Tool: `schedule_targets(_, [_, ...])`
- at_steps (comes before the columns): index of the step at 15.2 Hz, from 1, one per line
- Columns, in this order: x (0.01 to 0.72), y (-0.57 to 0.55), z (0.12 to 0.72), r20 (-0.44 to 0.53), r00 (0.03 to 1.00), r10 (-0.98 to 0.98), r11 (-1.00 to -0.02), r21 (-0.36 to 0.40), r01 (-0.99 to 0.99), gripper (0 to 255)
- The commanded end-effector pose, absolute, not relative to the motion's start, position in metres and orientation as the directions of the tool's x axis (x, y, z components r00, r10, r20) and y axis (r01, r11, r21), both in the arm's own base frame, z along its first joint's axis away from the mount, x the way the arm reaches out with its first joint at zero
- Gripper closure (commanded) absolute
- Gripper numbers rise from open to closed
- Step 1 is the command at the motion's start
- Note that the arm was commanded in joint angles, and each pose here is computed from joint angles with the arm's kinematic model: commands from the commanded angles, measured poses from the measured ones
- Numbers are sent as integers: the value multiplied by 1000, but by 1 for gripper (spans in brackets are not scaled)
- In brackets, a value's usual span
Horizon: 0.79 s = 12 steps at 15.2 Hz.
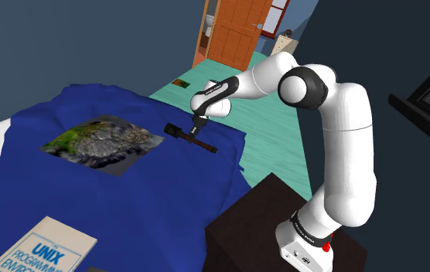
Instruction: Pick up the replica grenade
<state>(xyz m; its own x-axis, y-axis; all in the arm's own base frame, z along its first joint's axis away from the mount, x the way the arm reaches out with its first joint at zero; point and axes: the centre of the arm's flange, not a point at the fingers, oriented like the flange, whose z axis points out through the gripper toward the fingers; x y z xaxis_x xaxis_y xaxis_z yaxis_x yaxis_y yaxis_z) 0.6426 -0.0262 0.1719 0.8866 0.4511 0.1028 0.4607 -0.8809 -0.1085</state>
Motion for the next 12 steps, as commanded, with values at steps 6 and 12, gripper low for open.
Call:
schedule_targets(6, [643,-27,198,103,886,452,-881,-109,461,255])
schedule_targets(12, [643,-27,230,103,886,452,-881,-109,461,255])
